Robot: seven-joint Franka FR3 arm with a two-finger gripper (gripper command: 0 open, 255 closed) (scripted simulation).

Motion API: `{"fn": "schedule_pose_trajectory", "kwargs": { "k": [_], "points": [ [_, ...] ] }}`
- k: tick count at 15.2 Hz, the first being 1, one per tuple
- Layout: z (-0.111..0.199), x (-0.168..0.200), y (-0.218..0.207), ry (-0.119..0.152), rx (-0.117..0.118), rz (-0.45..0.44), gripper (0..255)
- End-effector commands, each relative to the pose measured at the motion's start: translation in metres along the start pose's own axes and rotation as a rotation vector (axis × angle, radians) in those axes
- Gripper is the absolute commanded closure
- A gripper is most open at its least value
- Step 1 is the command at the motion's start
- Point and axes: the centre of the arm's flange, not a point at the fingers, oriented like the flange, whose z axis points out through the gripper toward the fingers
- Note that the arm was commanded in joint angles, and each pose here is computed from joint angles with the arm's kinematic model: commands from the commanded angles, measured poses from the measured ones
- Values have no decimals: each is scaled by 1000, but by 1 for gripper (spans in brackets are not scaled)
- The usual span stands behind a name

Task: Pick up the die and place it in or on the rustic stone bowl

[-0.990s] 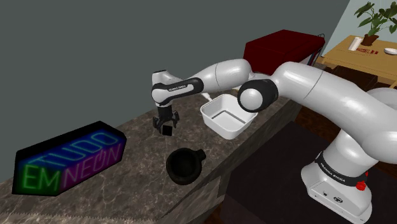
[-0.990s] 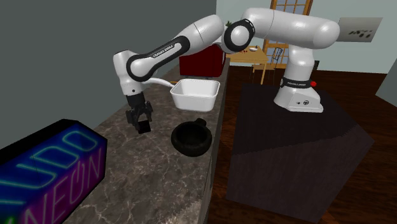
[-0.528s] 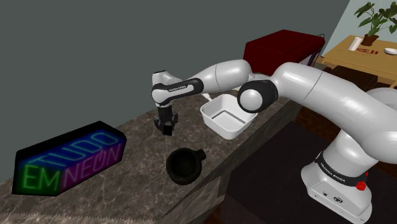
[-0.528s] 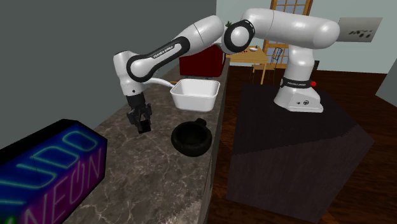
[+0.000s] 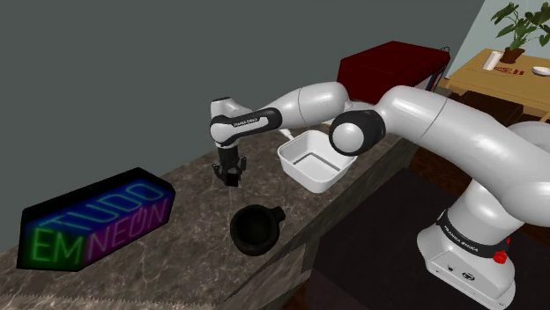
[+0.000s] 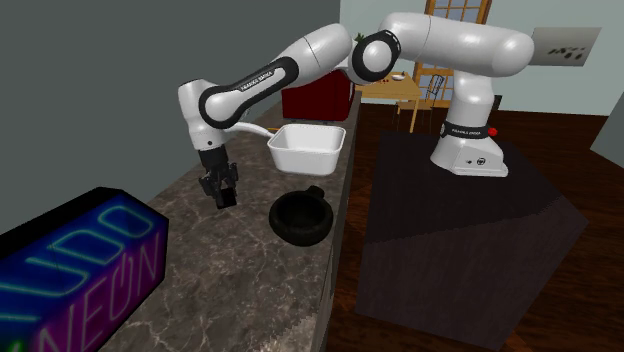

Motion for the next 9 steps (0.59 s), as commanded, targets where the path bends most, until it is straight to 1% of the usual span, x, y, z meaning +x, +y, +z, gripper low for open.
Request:
{"fn": "schedule_pose_trajectory", "kwargs": {
  "k": [1, 9],
  "points": [
    [1, 0, 1, -2, -2, 1, 255],
    [-40, -9, -4, -2, -2, 1, 255]
  ]
}}
